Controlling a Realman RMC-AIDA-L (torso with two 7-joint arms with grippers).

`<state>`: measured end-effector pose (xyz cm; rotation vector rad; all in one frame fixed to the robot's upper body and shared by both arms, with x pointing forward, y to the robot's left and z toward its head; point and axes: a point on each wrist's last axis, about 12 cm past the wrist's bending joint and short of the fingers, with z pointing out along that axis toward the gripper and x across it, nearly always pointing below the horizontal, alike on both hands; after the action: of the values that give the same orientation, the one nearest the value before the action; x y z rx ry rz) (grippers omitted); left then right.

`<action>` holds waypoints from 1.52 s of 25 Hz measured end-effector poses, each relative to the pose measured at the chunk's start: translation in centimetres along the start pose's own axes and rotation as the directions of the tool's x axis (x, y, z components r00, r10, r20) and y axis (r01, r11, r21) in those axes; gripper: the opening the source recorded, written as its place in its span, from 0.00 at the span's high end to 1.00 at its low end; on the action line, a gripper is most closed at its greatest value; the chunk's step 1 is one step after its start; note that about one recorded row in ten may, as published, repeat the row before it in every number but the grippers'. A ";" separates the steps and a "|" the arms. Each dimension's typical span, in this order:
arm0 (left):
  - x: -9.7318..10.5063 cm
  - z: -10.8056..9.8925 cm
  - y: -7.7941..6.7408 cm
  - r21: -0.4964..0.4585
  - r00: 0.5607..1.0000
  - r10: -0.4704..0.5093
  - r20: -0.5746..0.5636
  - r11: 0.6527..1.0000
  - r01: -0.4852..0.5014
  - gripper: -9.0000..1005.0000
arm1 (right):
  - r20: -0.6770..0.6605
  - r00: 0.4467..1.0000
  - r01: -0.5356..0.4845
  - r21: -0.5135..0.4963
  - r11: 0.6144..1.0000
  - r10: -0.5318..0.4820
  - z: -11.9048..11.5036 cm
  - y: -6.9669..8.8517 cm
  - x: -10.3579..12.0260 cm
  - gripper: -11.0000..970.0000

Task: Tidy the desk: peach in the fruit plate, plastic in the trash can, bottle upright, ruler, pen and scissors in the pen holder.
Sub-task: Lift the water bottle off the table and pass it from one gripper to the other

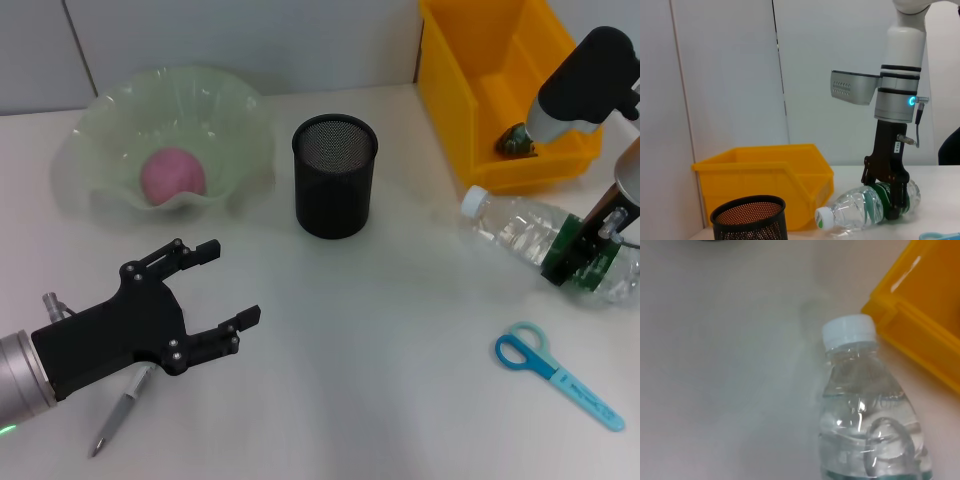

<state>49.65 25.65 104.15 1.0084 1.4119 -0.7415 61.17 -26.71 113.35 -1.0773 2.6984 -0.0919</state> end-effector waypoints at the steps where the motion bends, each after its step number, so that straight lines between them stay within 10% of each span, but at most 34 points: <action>1: 0.0 0.0 0.0 0.000 1.000 0.000 0.000 1.000 0.000 0.20 | -0.002 1.000 0.000 -0.001 1.000 0.000 0.1 0.0 0.0 0.12; 38: 0.0 -0.1 -0.1 -0.002 1.000 0.000 0.002 1.000 0.000 0.21 | 0.001 1.000 0.012 -0.016 1.000 -0.012 0.0 1.5 -0.7 0.19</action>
<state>49.53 25.70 104.11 1.0057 1.4103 -0.7412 60.66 -25.15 113.23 -1.0976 2.6966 -0.0713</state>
